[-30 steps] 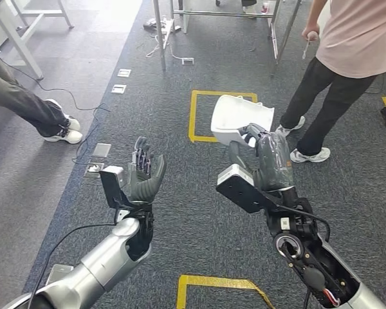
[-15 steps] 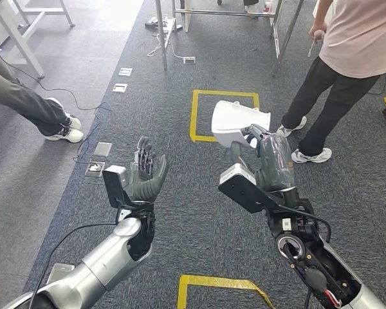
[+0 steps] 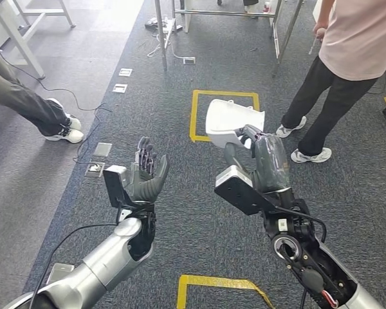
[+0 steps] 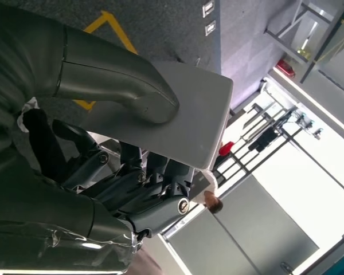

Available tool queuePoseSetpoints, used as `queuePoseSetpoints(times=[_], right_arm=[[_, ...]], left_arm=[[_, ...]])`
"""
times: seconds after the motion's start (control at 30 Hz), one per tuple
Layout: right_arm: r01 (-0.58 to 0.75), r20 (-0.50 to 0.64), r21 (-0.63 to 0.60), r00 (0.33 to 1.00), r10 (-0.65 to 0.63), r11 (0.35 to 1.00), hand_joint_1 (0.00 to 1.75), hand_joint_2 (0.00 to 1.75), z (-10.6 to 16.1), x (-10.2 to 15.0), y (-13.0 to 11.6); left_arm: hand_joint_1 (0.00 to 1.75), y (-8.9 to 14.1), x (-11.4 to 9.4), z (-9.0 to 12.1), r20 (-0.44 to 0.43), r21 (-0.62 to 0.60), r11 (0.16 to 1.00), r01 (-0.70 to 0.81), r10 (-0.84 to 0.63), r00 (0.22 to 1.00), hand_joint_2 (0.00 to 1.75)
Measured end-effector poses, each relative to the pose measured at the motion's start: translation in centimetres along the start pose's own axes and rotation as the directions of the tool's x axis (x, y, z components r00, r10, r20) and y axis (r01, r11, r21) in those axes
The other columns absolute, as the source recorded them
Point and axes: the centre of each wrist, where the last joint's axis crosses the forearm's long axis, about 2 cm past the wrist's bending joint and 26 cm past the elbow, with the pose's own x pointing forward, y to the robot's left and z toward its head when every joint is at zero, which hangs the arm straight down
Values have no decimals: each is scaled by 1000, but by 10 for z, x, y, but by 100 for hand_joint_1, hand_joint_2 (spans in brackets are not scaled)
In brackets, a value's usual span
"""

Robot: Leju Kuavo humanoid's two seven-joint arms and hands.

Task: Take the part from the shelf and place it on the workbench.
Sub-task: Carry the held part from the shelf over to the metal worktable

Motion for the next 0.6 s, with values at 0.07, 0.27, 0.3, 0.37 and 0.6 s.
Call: queuePoseSetpoints(times=[0.07,0.27,0.3,0.37,0.6], right_arm=[[3,3,2,1000,-3,1000,175,175,0,1,1],[14,8,9,1000,-14,1000,175,175,-1,4,3],[17,8,10,1000,-17,1000,175,175,-1,4,4],[21,7,11,1000,-21,1000,175,175,-1,5,4],[24,8,12,1000,-25,1000,175,175,-2,6,5]], left_arm=[[0,0,0,0,2,-1,1000,6,-6,1000,175],[0,0,1,-1,4,-5,1000,13,-13,1000,175],[0,-1,1,-1,3,-5,1000,13,-13,1000,175],[0,-1,1,-2,2,-6,1000,13,-13,1000,175],[0,-3,5,-6,13,-12,1000,9,-8,1000,175]])
